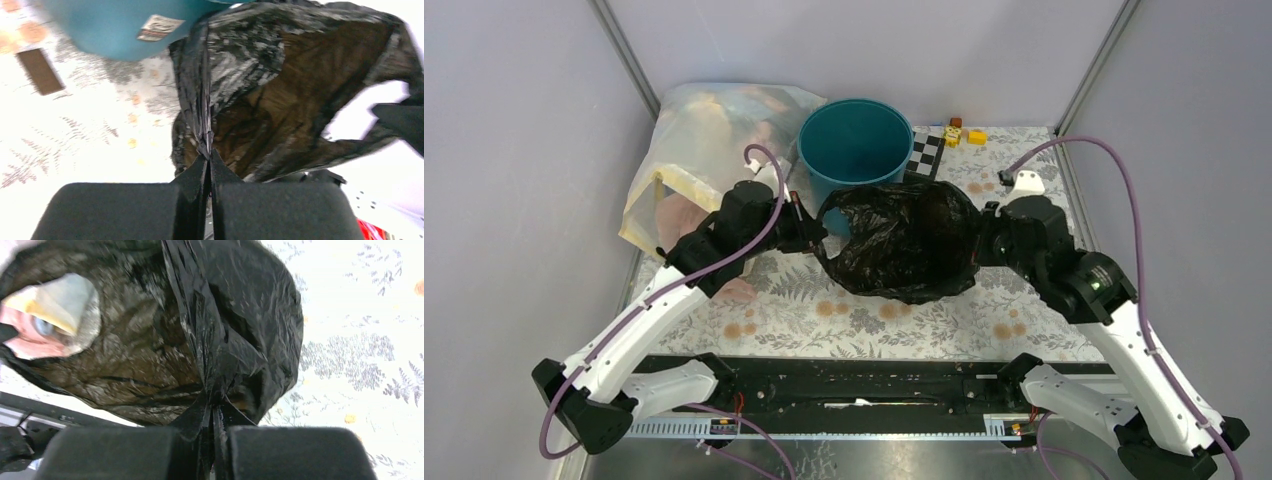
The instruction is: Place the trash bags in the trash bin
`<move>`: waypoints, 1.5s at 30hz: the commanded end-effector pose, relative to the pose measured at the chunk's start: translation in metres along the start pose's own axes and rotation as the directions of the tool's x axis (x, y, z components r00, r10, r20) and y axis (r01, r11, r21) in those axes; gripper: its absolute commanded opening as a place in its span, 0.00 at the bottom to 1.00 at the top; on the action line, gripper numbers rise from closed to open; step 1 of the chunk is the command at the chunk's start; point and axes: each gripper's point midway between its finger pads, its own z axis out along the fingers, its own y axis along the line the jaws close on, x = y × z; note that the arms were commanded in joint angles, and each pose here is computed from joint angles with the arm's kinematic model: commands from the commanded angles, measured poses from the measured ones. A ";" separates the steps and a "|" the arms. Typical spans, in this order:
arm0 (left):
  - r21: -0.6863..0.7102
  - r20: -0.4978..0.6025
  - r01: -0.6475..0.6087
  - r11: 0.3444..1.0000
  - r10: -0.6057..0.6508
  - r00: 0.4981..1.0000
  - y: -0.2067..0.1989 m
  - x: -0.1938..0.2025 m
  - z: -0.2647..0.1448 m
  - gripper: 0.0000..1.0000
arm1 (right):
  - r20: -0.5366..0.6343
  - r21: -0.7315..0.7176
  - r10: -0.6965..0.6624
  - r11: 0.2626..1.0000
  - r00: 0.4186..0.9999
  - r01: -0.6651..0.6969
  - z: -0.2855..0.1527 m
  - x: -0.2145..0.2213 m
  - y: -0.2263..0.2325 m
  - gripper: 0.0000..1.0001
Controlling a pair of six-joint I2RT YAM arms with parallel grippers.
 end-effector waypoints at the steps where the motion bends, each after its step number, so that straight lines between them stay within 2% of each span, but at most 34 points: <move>1: -0.179 0.067 0.004 0.984 0.008 0.998 0.040 -0.006 -0.020 0.00 | 0.103 -0.061 0.007 0.998 0.995 0.000 -0.025 -0.040 0.015 0.00; 4: -0.218 0.089 0.017 0.976 0.002 0.996 0.051 -0.003 -0.030 0.00 | 0.093 -0.095 0.000 0.995 0.996 0.009 -0.026 -0.044 0.024 0.00; 6: -0.242 0.104 0.019 0.970 0.007 0.995 0.058 -0.001 -0.038 0.06 | 0.083 -0.134 0.002 0.991 0.997 0.009 -0.025 -0.045 0.033 0.00; 8: -0.253 0.106 -0.009 0.967 0.037 0.994 0.061 -0.001 -0.048 0.25 | 0.072 -0.180 0.003 0.984 0.997 0.010 -0.025 -0.045 0.042 0.00; 10: -0.254 0.120 -0.024 0.967 0.056 0.991 0.059 -0.006 -0.058 0.56 | 0.052 -0.230 -0.001 0.973 0.999 0.013 -0.025 -0.044 0.053 0.00; 11: -0.238 0.130 -0.032 0.971 0.064 0.989 0.054 -0.009 -0.062 0.64 | 0.039 -0.249 -0.004 0.968 0.999 0.013 -0.024 -0.043 0.058 0.00; 14: -0.138 0.184 -0.060 0.989 0.085 0.979 0.028 -0.024 -0.076 0.78 | 0.015 -0.289 -0.002 0.957 1.000 0.006 -0.019 -0.040 0.067 0.00; 17: 0.061 0.224 -0.137 0.989 0.121 0.967 -0.012 -0.031 -0.084 0.85 | -0.003 -0.323 0.003 0.946 1.000 -0.004 -0.015 -0.039 0.076 0.00; 18: 0.127 0.233 -0.162 0.979 0.129 0.964 -0.024 -0.031 -0.083 0.82 | -0.006 -0.332 0.006 0.943 1.000 -0.008 -0.014 -0.039 0.078 0.00; 20: 0.220 0.225 -0.181 0.959 0.130 0.966 -0.039 -0.027 -0.073 0.66 | -0.011 -0.348 0.013 0.937 1.000 -0.016 -0.012 -0.040 0.083 0.00; 23: 0.289 0.217 -0.198 0.937 0.137 0.966 -0.056 -0.020 -0.057 0.47 | -0.007 -0.348 0.034 0.937 0.999 -0.035 -0.008 -0.044 0.086 0.00; 28: 0.378 0.266 -0.284 0.881 0.191 0.945 -0.097 0.009 -0.035 0.01 | -0.008 -0.353 0.061 0.934 0.998 -0.060 -0.002 -0.046 0.090 0.00; 32: 0.364 0.242 -0.328 0.872 0.251 0.937 -0.112 0.037 -0.005 0.00 | -0.023 -0.372 0.071 0.925 0.997 -0.075 0.002 -0.044 0.095 0.00; 38: 0.350 0.284 -0.421 0.837 0.334 0.899 -0.132 0.065 0.037 0.00 | -0.033 -0.409 0.092 0.907 0.995 -0.098 -0.001 -0.045 0.103 0.00; 45: 0.240 0.416 -0.483 0.842 0.360 0.835 -0.121 0.058 0.079 0.00 | -0.046 -0.506 0.091 0.857 0.995 -0.102 -0.024 -0.059 0.124 0.00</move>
